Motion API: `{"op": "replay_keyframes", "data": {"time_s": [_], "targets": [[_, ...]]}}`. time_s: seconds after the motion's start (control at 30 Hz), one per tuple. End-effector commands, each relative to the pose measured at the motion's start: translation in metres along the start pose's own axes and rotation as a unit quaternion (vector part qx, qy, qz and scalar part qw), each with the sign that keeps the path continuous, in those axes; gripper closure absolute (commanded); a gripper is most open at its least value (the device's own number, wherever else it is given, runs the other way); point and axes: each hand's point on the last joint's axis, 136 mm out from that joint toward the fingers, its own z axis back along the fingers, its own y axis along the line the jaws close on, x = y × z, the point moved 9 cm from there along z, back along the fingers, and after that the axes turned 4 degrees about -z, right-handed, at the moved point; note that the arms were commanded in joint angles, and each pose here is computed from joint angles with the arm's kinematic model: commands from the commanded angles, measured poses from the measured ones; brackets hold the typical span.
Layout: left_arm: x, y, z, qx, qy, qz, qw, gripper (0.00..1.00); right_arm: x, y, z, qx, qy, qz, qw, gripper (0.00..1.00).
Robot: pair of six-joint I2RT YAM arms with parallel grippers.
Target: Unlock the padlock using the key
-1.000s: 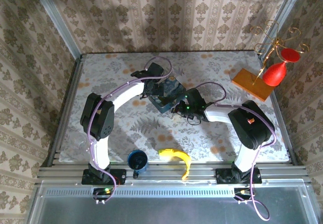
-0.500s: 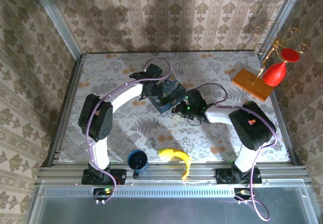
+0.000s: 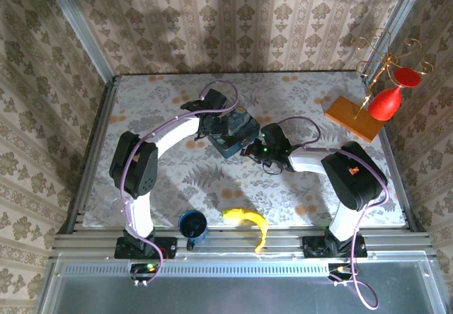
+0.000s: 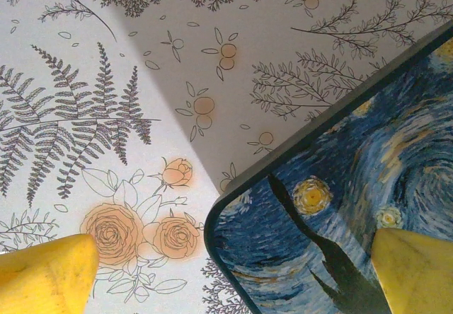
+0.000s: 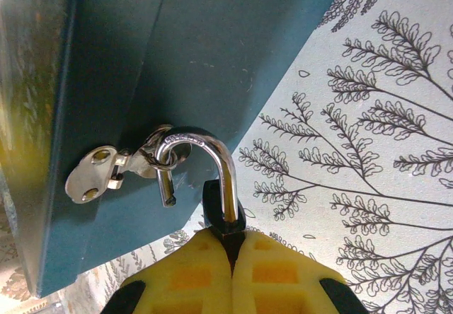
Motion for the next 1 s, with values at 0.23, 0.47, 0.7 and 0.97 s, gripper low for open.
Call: {"op": "replay_keyframes", "data": {"time_s": [0.23, 0.47, 0.7, 0.97], "targets": [[-0.026, 0.020, -0.017, 0.054, 0.069, -0.019, 0.996, 0.00, 0.003, -0.001, 0.001, 0.008, -0.011, -0.010, 1.000, 1.00], [-0.026, 0.020, -0.016, 0.055, 0.068, -0.019, 0.996, 0.00, 0.003, -0.006, 0.001, 0.009, -0.015, -0.018, 1.000, 1.00], [-0.028, 0.019, -0.016, 0.054, 0.068, -0.021, 0.996, 0.00, 0.002, -0.014, -0.006, 0.028, -0.014, -0.043, 0.999, 1.00], [-0.028, 0.017, -0.014, 0.044, 0.060, -0.025, 0.997, 0.00, 0.004, -0.012, -0.009, 0.043, -0.016, -0.051, 0.998, 1.00]]}}
